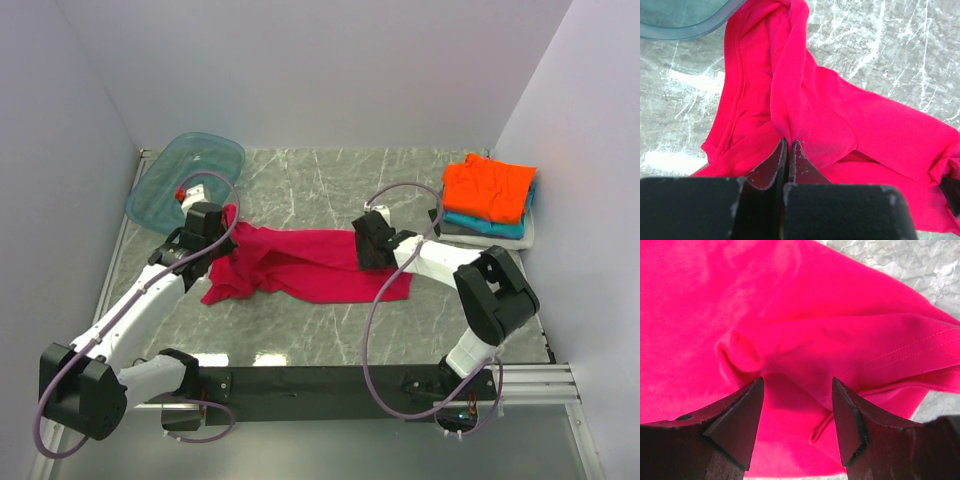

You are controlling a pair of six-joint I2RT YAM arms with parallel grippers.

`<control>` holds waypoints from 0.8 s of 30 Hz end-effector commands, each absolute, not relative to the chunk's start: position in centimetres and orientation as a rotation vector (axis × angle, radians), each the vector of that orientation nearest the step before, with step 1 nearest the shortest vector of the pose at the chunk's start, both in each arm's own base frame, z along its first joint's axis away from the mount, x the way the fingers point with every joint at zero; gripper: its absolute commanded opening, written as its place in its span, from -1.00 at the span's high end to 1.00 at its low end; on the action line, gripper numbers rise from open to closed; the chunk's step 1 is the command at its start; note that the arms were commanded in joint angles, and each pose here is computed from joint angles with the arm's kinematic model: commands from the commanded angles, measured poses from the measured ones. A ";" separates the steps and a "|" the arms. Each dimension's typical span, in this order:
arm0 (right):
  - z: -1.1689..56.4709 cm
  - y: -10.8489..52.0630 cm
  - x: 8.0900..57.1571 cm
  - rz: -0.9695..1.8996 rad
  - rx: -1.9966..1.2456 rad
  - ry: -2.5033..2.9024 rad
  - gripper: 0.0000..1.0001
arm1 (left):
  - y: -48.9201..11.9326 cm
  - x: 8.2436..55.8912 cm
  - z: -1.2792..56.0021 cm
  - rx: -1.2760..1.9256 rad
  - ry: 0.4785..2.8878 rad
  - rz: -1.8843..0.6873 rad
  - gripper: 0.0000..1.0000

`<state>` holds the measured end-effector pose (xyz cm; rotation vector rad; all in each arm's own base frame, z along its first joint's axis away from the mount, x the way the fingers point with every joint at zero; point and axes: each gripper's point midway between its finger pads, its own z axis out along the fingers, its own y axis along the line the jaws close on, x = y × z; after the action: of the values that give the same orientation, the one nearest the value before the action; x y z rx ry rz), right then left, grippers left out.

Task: Fold and stack the t-shirts
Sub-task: Flatten the tshirt out

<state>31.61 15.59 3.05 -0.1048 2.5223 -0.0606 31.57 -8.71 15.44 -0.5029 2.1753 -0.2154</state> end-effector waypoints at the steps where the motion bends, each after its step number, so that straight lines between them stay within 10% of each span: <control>1: 3.9 15.4 34.0 -0.096 -0.037 2.462 -0.25 | -8.4 31.8 17.9 -0.478 2.125 -0.239 0.99; 6: 4.0 15.3 34.9 -0.121 -0.021 2.459 -0.02 | -8.2 31.6 18.3 -0.482 2.123 -0.232 0.99; 10: 4.6 14.1 34.6 -0.176 -0.004 2.461 0.99 | -7.8 31.4 18.7 -0.489 2.110 -0.227 0.99; 24: 16.1 9.5 33.8 -0.235 0.099 2.211 1.00 | -6.2 33.0 25.6 -0.488 1.965 -0.274 0.99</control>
<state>33.11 11.20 12.36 0.0508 2.3079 -0.1882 32.20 -6.52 21.00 -0.5223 2.0738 -0.2288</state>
